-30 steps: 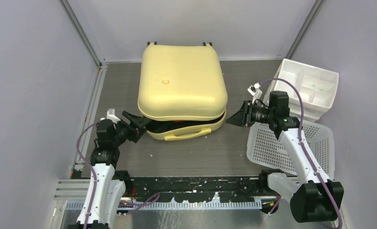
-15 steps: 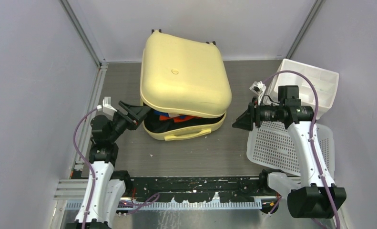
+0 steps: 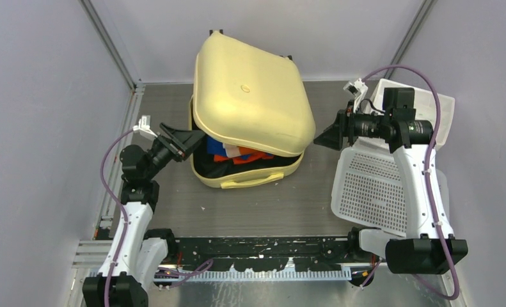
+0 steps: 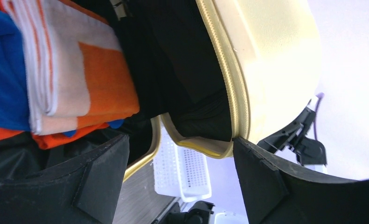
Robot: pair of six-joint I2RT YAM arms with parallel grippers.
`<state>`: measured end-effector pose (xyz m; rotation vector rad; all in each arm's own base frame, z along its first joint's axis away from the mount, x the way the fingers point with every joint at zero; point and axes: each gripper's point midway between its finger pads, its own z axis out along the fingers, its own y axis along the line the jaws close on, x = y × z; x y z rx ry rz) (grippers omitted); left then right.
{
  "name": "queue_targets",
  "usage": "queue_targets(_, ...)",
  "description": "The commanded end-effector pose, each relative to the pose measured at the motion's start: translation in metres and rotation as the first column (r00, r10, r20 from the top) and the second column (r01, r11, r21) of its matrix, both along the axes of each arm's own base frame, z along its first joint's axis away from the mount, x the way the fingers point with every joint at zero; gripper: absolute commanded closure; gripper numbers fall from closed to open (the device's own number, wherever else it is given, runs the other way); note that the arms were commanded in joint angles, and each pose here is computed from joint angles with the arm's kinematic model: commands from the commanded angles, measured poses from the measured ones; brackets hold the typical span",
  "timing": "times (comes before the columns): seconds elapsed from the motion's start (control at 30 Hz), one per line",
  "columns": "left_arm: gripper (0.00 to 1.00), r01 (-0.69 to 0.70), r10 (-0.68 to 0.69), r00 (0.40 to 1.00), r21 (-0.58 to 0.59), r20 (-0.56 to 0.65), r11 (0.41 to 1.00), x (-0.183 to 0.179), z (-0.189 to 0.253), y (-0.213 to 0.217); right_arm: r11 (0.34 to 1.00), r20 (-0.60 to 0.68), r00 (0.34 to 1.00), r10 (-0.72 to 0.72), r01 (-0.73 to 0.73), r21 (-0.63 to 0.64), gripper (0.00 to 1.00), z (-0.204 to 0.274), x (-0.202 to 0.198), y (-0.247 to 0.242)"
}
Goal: Open, take out, and arrange the luggage
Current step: Open the luggage at the center of the board.
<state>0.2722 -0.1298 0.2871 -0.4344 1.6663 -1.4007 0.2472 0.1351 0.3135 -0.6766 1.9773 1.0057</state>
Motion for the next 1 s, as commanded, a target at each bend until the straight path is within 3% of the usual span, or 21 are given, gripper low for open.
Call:
queue_targets(0.0, 0.15, 0.069, -0.056, 0.966, -0.043, 0.253, 0.997, -0.007, 0.078, -0.012, 0.998, 0.006, 1.0, -0.027, 0.026, 0.064, 0.26, 0.028, 0.017, 0.003)
queue_targets(0.3, 0.14, 0.159, -0.125, 0.943, -0.09, 0.308, 0.983, 0.007, 0.101, -0.037, 0.993, -0.013, 0.997, -0.082, 0.083, 0.086, 0.26, 0.035, 0.037, 0.001)
queue_targets(0.4, 0.14, 0.178, -0.141, 0.937, -0.088, 0.321, 0.98, 0.01, 0.11, -0.045, 0.979, -0.011, 0.984, -0.176, 0.177, 0.097, 0.27, 0.046, 0.055, -0.004)
queue_targets(0.5, 0.14, 0.199, -0.161, 0.929, -0.083, 0.333, 0.977, 0.014, 0.117, -0.055, 0.933, 0.015, 0.937, -0.35, 0.347, 0.091, 0.29, 0.059, 0.082, -0.021)
queue_targets(0.6, 0.14, 0.23, -0.191, 0.922, -0.08, 0.338, 0.97, 0.019, 0.123, -0.071, 0.898, 0.052, 0.899, -0.436, 0.429, 0.098, 0.31, 0.066, 0.103, -0.032)
queue_targets(0.7, 0.14, 0.275, -0.237, 0.907, -0.064, 0.347, 0.959, 0.022, 0.129, -0.095, 0.92, 0.039, 0.923, -0.383, 0.378, 0.102, 0.32, 0.068, 0.106, -0.026)
queue_targets(0.8, 0.15, 0.3, -0.264, 0.901, -0.056, 0.344, 0.952, 0.029, 0.132, -0.111, 0.962, 0.051, 0.968, -0.245, 0.236, 0.136, 0.25, 0.077, 0.086, -0.008)
queue_targets(0.97, 0.15, 0.313, -0.275, 0.895, -0.057, 0.351, 0.948, 0.034, 0.138, -0.121, 0.971, 0.112, 0.969, -0.223, 0.21, 0.114, 0.17, 0.078, 0.075, -0.008)
